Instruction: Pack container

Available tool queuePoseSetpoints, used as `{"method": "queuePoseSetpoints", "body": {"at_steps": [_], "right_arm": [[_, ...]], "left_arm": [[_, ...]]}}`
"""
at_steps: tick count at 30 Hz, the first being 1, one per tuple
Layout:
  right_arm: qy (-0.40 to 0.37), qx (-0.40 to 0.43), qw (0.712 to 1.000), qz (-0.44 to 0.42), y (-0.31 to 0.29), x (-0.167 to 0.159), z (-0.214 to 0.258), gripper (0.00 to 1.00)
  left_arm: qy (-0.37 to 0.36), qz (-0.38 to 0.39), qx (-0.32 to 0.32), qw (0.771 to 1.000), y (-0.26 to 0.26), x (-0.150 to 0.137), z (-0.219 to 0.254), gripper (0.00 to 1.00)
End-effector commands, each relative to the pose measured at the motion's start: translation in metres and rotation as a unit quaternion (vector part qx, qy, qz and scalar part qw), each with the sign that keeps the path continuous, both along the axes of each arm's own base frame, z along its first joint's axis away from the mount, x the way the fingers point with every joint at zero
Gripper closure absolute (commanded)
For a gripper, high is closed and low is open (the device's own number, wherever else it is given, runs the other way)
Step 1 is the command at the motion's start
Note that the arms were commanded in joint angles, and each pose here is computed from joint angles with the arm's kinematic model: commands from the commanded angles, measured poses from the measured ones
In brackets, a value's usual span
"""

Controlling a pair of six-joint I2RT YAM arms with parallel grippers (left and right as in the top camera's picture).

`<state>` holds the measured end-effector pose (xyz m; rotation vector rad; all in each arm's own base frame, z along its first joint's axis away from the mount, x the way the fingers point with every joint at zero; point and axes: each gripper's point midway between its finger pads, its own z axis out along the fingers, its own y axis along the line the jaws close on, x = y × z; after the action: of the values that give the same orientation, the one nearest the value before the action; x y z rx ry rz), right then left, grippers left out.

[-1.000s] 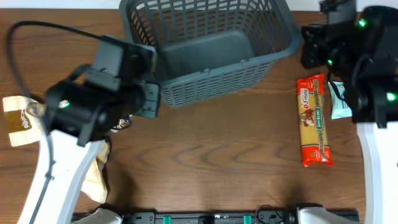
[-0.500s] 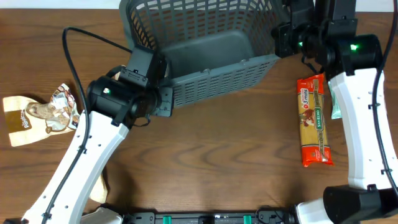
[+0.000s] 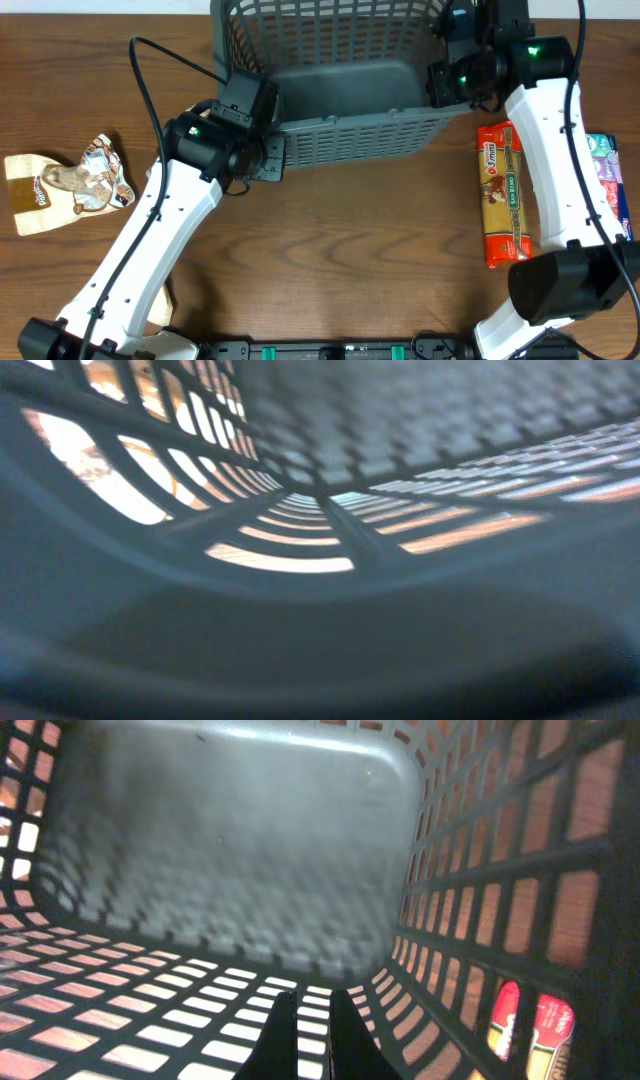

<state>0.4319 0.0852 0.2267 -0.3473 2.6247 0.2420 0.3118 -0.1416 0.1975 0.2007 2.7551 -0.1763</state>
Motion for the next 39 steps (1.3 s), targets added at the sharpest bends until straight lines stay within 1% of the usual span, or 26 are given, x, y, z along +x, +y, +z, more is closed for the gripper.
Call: {"method": "queuePoseSetpoints", "body": {"at_steps": [1,6,15,21,31,35,37,39], "right_arm": [[0.005,-0.011,1.0,0.005,0.0,0.001,-0.004,0.99],[0.007,-0.011,1.0,0.005,0.0,-0.001,-0.004,0.99],[0.025,-0.016,0.999,0.039,0.024,-0.015,-0.008,0.99],[0.028,-0.017,0.998,0.053,0.035,-0.021,-0.008,0.99],[0.025,-0.017,0.998,0.053,0.033,-0.031,0.003,0.99],[-0.006,-0.037,0.999,0.037,0.023,-0.022,0.013,0.96],[-0.023,-0.052,0.998,0.016,0.014,-0.014,0.017,0.92],[-0.039,-0.059,0.997,0.006,0.007,-0.007,0.023,0.94]], "left_arm": [[-0.013,0.017,0.023,0.999,0.009,0.005,0.001,0.94],[-0.025,0.04,0.048,0.998,0.026,0.012,0.002,0.94],[-0.034,0.075,0.044,0.996,0.047,0.024,0.005,0.94],[-0.036,0.077,0.043,0.995,0.048,0.025,0.005,0.94],[-0.038,0.078,0.042,0.995,0.048,0.026,0.006,0.94],[-0.042,0.072,0.044,0.996,0.048,0.026,0.008,0.94],[-0.049,0.071,0.051,0.995,0.051,0.026,0.011,0.94],[-0.056,0.059,0.056,0.995,0.052,0.026,0.015,0.94]]}}
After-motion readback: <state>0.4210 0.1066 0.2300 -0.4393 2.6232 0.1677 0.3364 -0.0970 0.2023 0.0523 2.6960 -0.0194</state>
